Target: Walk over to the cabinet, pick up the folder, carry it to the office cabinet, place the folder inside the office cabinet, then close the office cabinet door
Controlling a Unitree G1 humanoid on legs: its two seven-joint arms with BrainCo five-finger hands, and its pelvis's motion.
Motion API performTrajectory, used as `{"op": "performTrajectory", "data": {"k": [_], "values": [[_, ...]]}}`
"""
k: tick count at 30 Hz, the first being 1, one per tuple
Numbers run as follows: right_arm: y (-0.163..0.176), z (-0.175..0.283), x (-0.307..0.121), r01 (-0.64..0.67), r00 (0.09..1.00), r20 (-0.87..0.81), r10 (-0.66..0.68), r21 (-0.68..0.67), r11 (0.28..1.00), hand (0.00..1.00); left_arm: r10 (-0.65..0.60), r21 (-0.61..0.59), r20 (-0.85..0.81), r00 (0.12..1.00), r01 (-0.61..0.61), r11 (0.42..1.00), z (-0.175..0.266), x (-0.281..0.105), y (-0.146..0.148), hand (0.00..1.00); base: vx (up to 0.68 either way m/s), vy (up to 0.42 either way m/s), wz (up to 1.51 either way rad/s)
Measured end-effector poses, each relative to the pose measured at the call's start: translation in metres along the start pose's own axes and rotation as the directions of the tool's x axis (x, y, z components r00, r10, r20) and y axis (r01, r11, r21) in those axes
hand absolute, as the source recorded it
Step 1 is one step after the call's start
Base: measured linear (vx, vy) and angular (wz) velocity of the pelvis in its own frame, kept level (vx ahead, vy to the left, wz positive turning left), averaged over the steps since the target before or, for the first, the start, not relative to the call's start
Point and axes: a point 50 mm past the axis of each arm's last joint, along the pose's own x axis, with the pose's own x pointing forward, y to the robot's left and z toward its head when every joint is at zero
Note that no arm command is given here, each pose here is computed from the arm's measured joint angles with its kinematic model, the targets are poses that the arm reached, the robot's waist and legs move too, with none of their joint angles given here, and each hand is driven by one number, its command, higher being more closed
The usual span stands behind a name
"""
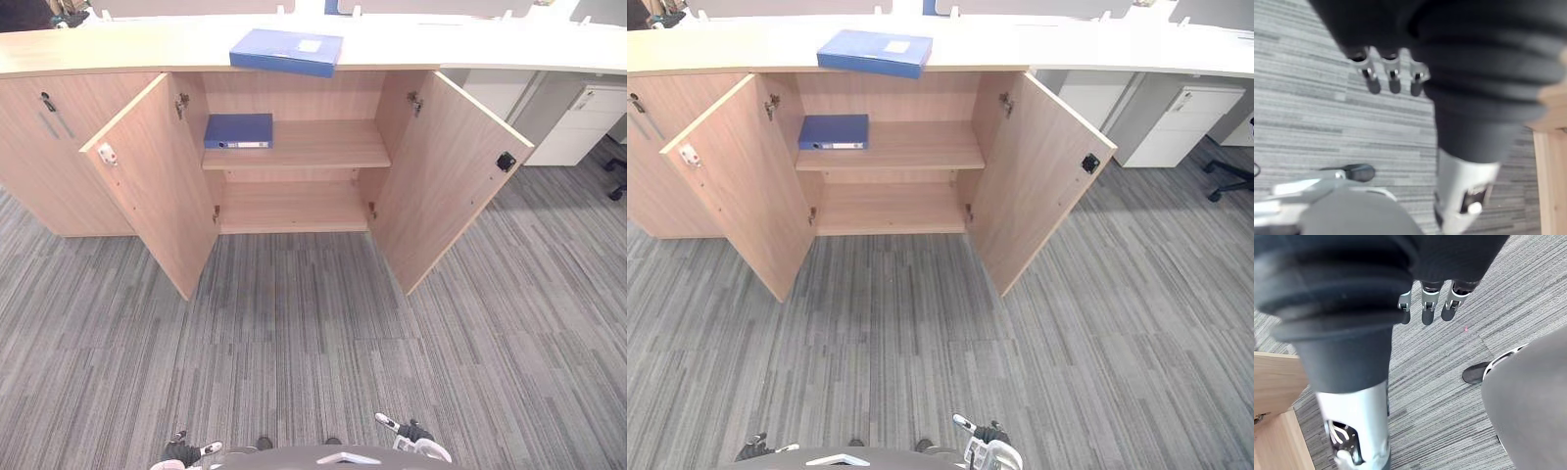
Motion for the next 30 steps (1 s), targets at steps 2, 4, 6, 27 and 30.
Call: {"op": "performTrajectory", "data": {"k": [2,4,6,27,30], "values": [[0.0,0.0,0.0,-0.001,1.0,0.0,0.001,0.0,1.0,0.0,0.0,0.0,0.0,1.0,0.0,1.0,0.0,0.0,0.0,0.0,-0.01,-0.012,0.02],[0.0,0.0,0.0,-0.001,1.0,0.0,0.001,0.0,1.0,0.0,0.0,0.001,0.0,1.0,0.0,1.0,0.0,0.0,0.0,0.0,0.0,0.0,0.0],[0.0,0.0,0.0,-0.001,1.0,0.0,0.001,0.0,1.0,0.0,-0.001,0.003,0.002,1.0,0.001,1.0,0.001,0.0,0.0,0.0,0.0,0.0,0.0],[-0.003,0.018,0.003,0.029,0.998,0.053,-0.028,-0.016,0.999,0.0,0.037,-0.11,0.053,0.998,-0.031,0.993,0.015,0.002,-0.001,0.0,0.14,0.061,-0.12],[0.018,0.016,0.001,-0.024,0.999,0.043,0.025,-0.018,1.0,0.0,0.05,-0.107,0.074,0.996,-0.042,0.993,0.024,0.003,0.005,0.0,0.42,0.261,-0.31]]}}
